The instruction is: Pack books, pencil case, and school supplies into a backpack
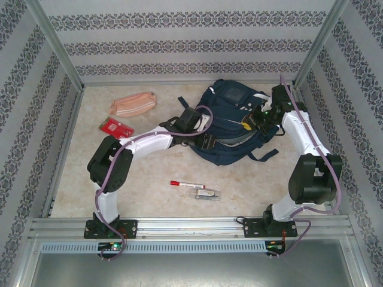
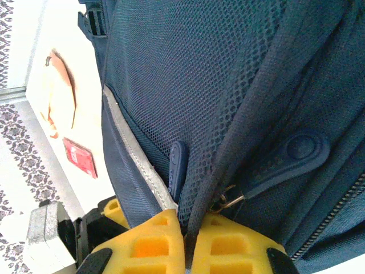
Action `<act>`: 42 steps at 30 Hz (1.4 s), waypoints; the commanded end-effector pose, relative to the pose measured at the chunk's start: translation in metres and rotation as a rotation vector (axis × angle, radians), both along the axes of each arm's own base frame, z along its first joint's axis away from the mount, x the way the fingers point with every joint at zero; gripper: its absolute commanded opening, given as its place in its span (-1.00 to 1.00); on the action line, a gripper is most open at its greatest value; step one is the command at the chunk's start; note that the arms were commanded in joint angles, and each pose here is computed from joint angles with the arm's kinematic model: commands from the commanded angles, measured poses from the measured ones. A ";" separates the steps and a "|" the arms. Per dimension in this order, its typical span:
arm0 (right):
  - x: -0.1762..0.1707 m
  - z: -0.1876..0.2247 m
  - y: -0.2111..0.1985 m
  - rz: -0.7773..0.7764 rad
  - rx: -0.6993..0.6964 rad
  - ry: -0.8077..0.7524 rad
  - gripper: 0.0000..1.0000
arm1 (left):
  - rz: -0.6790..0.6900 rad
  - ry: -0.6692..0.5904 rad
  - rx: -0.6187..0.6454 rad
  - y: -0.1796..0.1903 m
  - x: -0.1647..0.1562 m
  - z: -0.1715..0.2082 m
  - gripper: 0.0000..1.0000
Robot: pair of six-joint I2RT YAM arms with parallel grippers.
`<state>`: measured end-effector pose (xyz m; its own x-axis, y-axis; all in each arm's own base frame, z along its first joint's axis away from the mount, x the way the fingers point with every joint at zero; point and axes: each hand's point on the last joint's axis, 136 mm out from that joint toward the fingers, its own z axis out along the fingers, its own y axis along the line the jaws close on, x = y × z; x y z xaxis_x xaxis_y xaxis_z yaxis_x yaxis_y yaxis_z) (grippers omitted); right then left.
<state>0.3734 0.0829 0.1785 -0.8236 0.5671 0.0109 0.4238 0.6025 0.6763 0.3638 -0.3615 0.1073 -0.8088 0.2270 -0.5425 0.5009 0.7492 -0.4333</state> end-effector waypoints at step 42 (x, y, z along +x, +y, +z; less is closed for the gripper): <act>-0.037 -0.010 -0.030 -0.232 -0.271 0.051 0.22 | -0.176 -0.172 -0.128 -0.044 -0.034 0.051 -1.00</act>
